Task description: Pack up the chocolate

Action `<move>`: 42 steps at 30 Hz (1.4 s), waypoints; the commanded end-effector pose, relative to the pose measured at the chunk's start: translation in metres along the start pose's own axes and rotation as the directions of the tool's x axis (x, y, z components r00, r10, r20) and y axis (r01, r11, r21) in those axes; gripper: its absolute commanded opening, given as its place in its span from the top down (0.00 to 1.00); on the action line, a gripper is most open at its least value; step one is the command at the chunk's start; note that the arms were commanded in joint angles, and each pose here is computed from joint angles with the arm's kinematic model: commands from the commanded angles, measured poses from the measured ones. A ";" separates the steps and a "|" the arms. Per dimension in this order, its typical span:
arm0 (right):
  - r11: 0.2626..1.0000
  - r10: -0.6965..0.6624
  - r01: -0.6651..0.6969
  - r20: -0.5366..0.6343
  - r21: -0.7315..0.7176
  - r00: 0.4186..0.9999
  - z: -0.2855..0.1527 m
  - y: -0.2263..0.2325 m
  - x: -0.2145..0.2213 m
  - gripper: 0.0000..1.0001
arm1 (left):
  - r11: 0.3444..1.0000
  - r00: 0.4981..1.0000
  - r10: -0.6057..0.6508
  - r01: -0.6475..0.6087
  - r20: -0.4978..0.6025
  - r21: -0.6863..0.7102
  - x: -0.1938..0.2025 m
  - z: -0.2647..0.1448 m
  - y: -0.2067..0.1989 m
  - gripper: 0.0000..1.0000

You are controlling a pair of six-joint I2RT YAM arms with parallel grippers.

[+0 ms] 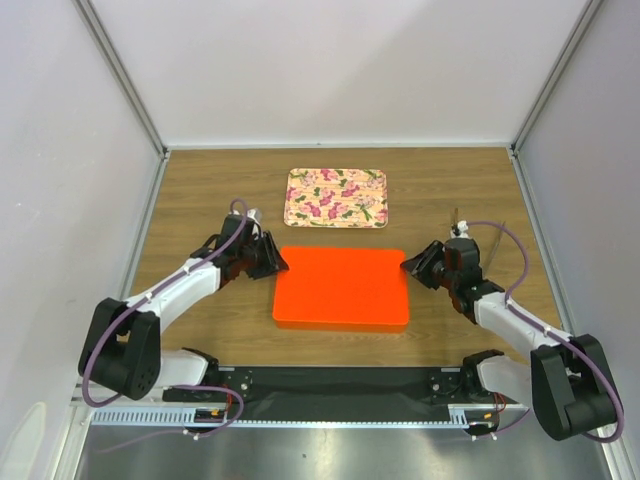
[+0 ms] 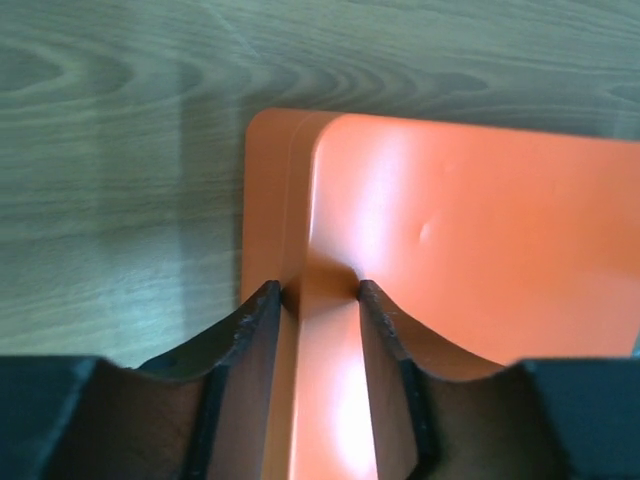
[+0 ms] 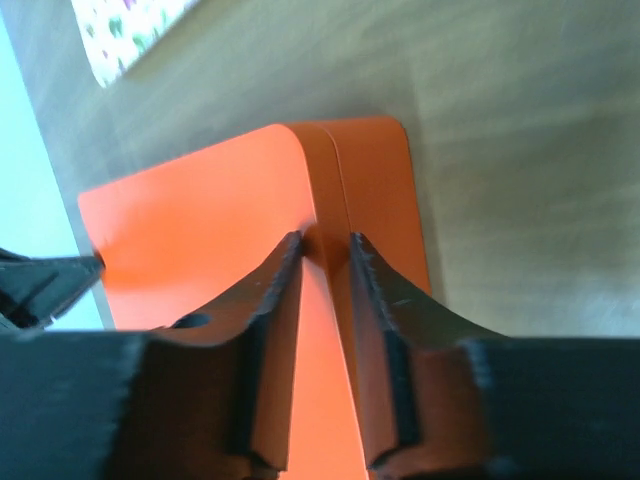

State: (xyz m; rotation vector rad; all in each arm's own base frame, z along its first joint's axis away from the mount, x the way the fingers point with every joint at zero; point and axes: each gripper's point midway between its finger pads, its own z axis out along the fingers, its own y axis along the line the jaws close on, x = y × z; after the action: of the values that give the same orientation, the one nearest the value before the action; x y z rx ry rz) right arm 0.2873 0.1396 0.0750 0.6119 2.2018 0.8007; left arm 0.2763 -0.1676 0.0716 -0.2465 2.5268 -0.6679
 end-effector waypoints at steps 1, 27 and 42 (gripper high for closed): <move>0.994 0.012 0.021 -0.295 0.108 0.955 -0.025 -0.024 0.068 0.68 | 1.000 1.000 0.010 -0.010 0.017 -0.001 -0.003 -0.015 -0.011 0.56; 0.939 -0.204 0.078 -0.358 -0.335 0.911 -0.081 0.063 0.074 0.77 | 0.994 0.999 -0.037 0.037 0.006 0.103 0.041 -0.038 -0.004 0.50; 0.908 -0.409 0.387 -0.130 -0.162 0.903 -0.123 0.091 -0.010 0.52 | 0.925 0.913 0.186 -0.287 0.363 0.248 -0.073 -0.151 -0.110 0.28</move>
State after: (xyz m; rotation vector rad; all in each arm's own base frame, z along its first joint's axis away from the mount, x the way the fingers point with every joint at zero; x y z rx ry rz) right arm 0.2021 0.1709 0.1343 0.1623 2.4602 0.9621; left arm 0.2428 -0.1732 0.1535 -0.1524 2.3717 -0.8007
